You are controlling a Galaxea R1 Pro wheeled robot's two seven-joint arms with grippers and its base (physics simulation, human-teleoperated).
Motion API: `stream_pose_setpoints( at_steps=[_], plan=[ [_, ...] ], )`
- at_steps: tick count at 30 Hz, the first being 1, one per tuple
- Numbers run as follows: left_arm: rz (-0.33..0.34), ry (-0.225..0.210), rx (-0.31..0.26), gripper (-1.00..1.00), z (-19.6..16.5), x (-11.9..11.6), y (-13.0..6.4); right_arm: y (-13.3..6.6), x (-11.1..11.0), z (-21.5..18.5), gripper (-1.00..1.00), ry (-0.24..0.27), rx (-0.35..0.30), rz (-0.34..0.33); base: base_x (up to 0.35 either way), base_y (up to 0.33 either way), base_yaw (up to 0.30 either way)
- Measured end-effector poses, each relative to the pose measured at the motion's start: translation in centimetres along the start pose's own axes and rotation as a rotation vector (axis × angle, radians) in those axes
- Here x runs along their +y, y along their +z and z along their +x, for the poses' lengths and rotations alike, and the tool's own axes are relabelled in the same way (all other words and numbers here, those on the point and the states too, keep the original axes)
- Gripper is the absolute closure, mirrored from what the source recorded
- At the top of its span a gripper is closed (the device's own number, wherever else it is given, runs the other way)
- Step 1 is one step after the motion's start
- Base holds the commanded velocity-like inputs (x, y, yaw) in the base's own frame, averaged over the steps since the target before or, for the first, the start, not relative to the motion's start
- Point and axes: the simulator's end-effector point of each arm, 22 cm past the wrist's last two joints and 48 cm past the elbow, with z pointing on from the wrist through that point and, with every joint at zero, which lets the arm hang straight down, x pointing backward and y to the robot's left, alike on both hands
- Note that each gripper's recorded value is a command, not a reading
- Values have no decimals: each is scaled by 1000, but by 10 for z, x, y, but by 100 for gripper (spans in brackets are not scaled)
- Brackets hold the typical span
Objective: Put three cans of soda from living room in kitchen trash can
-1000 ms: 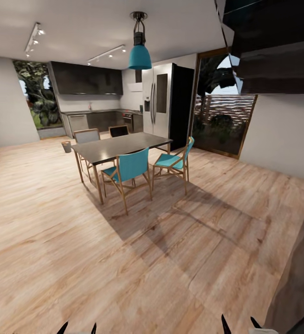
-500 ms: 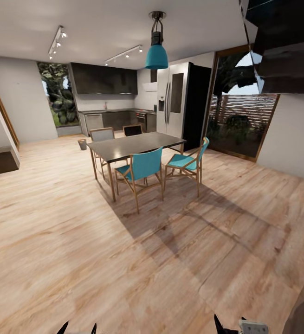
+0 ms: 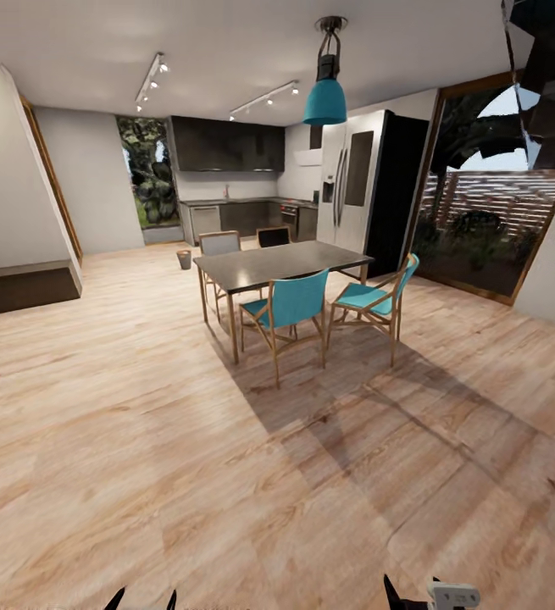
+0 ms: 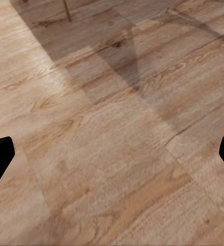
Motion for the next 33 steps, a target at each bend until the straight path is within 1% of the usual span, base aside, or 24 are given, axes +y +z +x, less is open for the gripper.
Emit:
stream_pose_setpoints(
  at_steps=[10, 26, 33],
  plan=[
    [0, 0, 4, -100, 1, 0, 0, 0, 0, 2, -100, 0, 4, -1, 0, 0, 81],
    [1, -1, 14, -100, 5, -1, 0, 0, -1, 10, -100, -2, 22, 1, 0, 0, 213],
    [-1, -1, 17, -100, 6, 0, 0, 1, 3, 11, -100, -6, 24, -8, 0, 0, 111]
  ],
)
